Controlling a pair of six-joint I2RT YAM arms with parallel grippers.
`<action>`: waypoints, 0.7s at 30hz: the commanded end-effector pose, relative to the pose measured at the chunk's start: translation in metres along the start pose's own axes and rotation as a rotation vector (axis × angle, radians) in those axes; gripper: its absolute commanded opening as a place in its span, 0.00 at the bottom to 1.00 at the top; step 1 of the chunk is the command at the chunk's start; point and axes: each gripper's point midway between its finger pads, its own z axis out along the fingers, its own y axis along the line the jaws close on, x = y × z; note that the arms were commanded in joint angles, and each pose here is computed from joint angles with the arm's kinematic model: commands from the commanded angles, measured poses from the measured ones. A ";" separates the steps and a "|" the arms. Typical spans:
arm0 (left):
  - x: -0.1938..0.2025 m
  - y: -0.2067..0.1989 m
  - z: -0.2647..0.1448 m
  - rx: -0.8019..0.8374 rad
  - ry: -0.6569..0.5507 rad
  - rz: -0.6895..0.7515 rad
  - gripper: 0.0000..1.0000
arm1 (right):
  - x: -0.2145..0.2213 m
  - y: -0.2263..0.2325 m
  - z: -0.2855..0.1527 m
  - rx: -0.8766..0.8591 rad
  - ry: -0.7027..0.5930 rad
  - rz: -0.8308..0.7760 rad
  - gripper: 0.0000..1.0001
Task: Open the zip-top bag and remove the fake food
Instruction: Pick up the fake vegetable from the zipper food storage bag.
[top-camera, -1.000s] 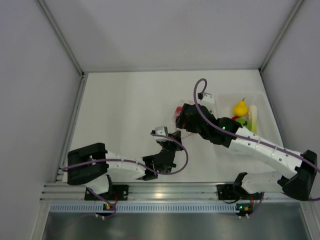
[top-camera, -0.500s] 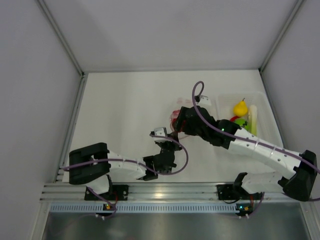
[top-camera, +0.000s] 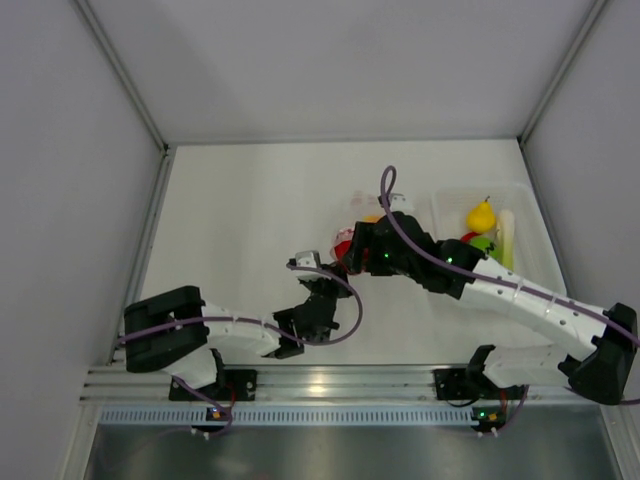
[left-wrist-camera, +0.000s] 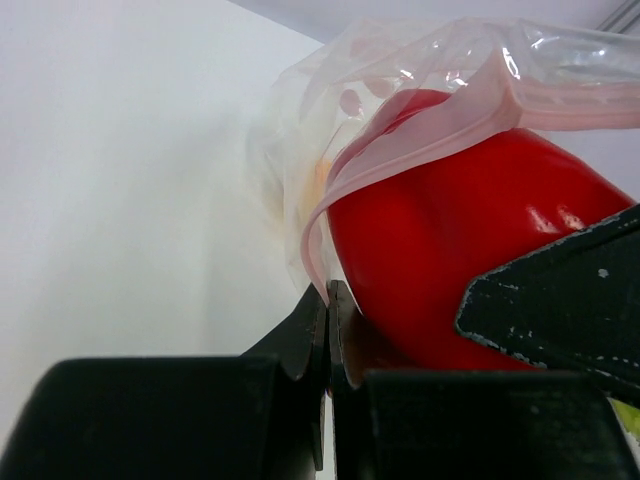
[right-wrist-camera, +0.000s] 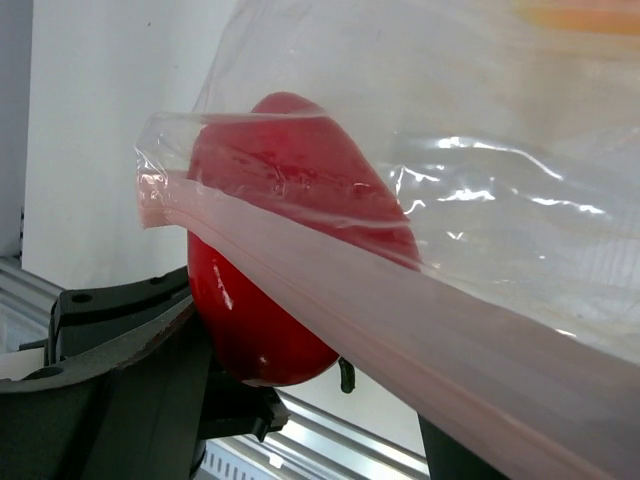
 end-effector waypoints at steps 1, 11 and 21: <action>-0.009 -0.005 -0.001 0.043 -0.006 -0.024 0.00 | -0.019 0.016 -0.015 -0.077 -0.031 -0.027 0.00; -0.017 0.003 -0.004 0.049 -0.010 -0.017 0.00 | -0.019 0.018 -0.025 -0.114 -0.006 -0.091 0.00; -0.031 0.003 -0.010 0.082 -0.017 -0.030 0.00 | -0.010 0.024 -0.036 -0.229 0.040 -0.174 0.00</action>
